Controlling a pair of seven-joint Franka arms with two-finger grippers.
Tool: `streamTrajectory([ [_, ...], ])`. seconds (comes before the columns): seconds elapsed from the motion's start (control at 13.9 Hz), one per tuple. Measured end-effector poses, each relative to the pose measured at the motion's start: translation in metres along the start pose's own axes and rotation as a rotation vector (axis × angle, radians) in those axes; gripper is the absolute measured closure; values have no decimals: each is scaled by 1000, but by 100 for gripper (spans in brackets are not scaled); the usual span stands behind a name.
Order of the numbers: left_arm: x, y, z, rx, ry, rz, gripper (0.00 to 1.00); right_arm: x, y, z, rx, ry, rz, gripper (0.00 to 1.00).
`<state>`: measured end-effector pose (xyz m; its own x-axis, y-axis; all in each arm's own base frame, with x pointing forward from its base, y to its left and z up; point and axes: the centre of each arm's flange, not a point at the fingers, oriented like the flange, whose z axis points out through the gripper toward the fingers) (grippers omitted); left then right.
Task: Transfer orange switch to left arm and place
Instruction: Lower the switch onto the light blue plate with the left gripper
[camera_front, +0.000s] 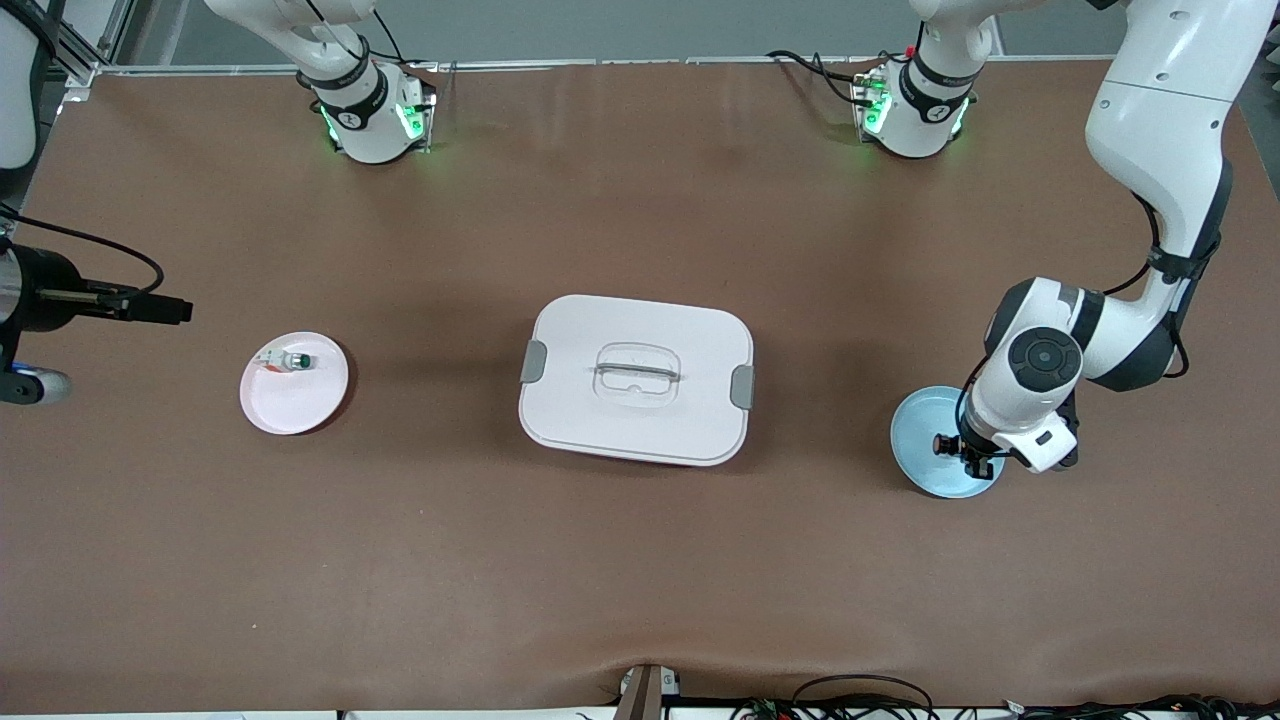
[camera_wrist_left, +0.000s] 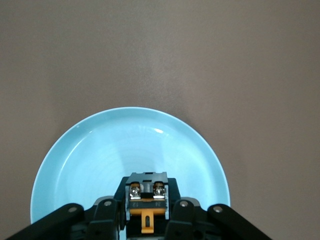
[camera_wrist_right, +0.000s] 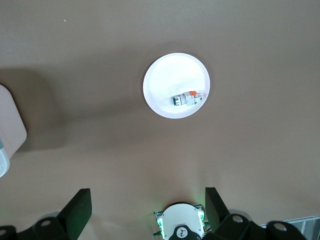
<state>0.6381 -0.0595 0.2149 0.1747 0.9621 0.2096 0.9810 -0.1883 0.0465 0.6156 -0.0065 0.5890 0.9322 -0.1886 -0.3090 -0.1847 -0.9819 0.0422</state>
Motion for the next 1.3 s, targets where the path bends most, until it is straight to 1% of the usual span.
streamTrajectory([
  [0.22,-2,-3,10,16,-6,-3,67,-11,3,-9,4,20,3,0],
  [0.43,-2,-5,19,30,-12,-5,67,-18,5,-19,16,89,4,0],
  [0.5,-2,-6,21,33,-13,-5,67,-21,5,-20,18,102,4,0],
  [0.79,-3,-7,23,37,-14,-4,67,-28,6,-20,19,105,3,0],
  [1.01,-4,-8,25,41,-15,-3,67,-33,7,-25,22,121,4,0],
  [1.3,-4,-10,26,45,-15,-1,67,-48,9,-23,31,178,6,0],
])
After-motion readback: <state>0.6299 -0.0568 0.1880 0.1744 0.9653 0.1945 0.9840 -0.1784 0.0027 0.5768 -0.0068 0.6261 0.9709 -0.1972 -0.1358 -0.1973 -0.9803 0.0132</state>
